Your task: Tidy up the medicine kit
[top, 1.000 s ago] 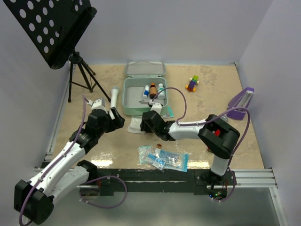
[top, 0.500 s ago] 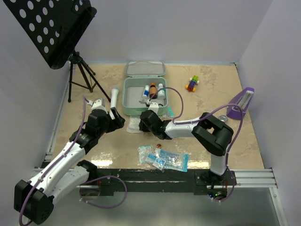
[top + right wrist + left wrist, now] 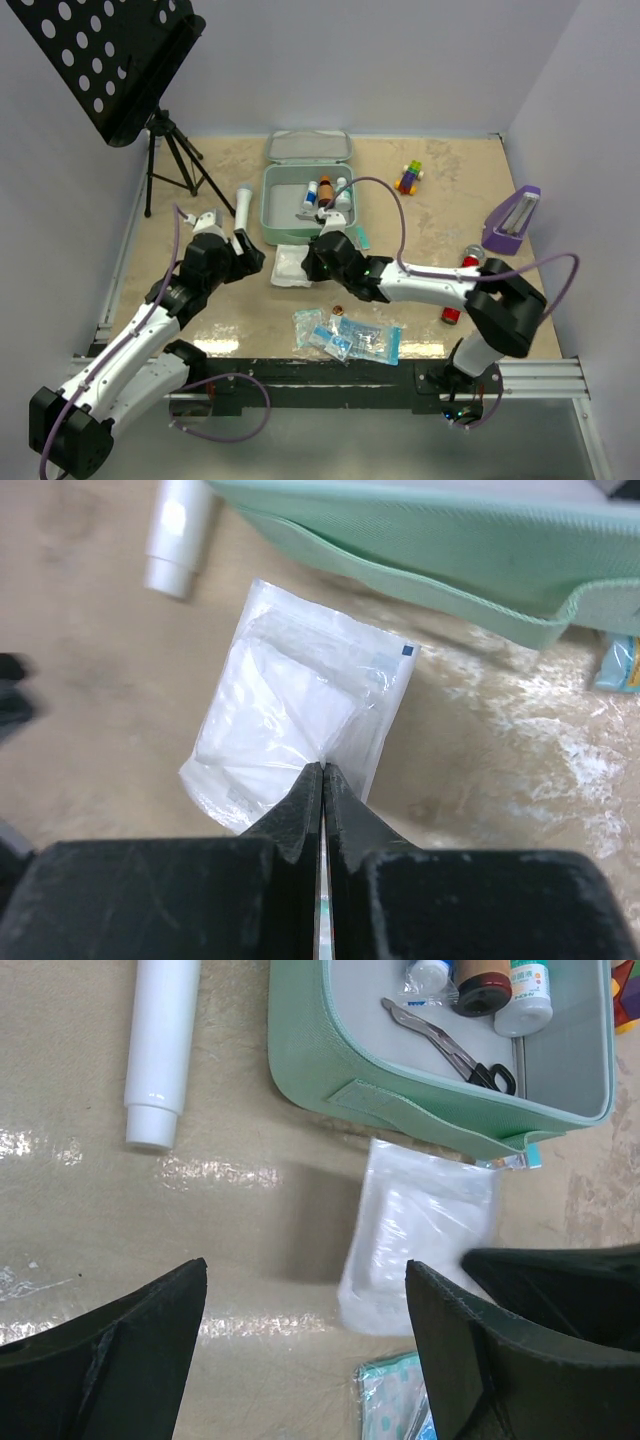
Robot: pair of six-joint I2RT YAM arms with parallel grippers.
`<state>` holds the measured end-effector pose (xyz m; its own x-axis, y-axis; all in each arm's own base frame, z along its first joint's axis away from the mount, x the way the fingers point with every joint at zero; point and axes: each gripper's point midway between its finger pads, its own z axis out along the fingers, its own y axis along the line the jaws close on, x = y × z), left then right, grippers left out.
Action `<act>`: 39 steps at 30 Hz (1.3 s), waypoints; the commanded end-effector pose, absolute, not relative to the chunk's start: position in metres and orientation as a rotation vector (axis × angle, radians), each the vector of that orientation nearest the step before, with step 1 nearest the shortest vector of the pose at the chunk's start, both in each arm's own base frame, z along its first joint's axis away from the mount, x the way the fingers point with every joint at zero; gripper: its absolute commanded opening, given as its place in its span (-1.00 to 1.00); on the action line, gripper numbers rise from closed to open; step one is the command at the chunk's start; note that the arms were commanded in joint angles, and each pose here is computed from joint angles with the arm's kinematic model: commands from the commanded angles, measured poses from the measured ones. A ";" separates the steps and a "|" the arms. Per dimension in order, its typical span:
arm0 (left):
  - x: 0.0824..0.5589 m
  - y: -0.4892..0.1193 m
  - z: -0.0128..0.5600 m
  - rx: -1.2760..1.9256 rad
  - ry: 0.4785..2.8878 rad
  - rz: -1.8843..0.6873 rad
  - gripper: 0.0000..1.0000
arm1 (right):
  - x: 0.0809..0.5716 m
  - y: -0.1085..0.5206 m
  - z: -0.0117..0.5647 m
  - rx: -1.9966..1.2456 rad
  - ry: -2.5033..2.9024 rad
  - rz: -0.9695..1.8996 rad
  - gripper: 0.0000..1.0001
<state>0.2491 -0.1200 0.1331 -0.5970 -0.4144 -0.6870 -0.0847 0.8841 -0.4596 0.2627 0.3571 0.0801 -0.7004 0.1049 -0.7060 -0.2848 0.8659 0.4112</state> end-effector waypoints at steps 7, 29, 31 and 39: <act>0.254 -0.113 0.150 -0.383 2.131 -0.465 0.69 | 0.281 0.337 0.239 -0.170 1.988 0.711 -1.00; 0.250 -0.112 0.148 -0.399 2.131 -0.469 0.68 | 0.467 0.381 0.167 -0.308 2.023 0.469 -1.00; 0.251 -0.111 0.147 -0.400 2.131 -0.462 0.68 | 0.471 0.387 0.158 -0.311 2.033 0.480 -1.00; 0.251 -0.108 0.138 -0.404 2.150 -0.434 0.68 | 0.491 0.389 0.122 -0.237 2.079 0.522 -1.00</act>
<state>0.2475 -0.1117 0.1366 -0.5729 -0.4226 -0.7023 -0.1068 0.8880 -0.4472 0.4733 0.3841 0.1061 -0.5556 -0.0398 -0.8305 -0.3739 0.9041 0.2068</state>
